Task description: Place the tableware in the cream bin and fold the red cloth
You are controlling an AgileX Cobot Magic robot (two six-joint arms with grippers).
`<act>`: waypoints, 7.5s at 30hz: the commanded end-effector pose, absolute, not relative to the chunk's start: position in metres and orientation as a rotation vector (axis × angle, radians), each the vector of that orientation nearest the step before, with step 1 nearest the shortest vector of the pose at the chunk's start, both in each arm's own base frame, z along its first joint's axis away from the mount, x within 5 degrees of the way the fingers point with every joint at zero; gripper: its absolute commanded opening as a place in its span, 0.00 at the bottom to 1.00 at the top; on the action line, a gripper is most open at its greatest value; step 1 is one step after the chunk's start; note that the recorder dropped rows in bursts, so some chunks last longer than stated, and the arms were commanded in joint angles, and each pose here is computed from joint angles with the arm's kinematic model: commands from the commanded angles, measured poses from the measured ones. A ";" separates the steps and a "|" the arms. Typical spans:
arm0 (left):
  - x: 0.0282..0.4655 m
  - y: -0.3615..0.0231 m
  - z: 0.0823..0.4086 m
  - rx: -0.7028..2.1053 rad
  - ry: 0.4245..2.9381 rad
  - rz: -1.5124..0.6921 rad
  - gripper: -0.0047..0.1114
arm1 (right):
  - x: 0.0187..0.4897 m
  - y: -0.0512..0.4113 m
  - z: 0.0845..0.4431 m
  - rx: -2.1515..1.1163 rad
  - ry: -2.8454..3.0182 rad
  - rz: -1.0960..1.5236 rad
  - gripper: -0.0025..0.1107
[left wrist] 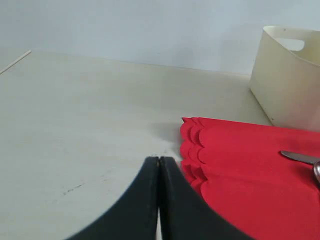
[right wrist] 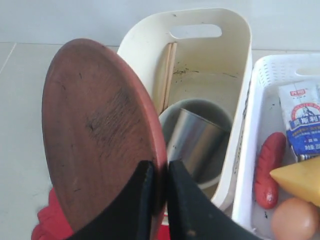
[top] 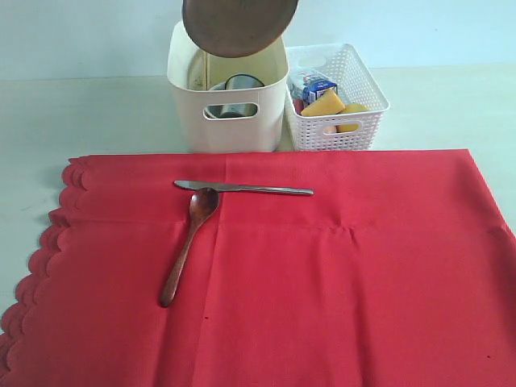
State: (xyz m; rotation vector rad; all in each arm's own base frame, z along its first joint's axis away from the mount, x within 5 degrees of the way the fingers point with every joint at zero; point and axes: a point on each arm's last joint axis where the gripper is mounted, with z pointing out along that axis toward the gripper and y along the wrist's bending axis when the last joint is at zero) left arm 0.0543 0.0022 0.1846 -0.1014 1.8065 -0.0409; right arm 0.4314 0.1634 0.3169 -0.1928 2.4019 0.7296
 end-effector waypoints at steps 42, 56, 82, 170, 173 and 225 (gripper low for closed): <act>0.054 0.002 0.184 -0.098 1.799 -0.048 0.05 | 0.494 0.180 0.227 -0.093 2.523 0.755 0.40; 0.054 0.002 0.184 -0.098 1.799 -0.048 0.05 | 0.450 0.169 0.316 -0.254 2.519 0.718 0.40; 0.054 0.002 0.184 -0.098 1.799 -0.048 0.05 | 0.411 0.160 0.364 -0.413 2.542 0.703 0.15; 0.054 0.002 0.184 -0.098 1.799 -0.048 0.05 | 0.382 0.209 0.146 -1.520 2.416 0.369 0.39; 0.054 0.002 0.184 -0.098 1.799 -0.048 0.05 | 0.386 0.210 0.129 -1.525 2.425 0.357 0.39; 0.054 0.002 0.184 -0.098 1.799 -0.048 0.05 | 0.361 0.197 0.212 -1.552 2.414 0.336 0.02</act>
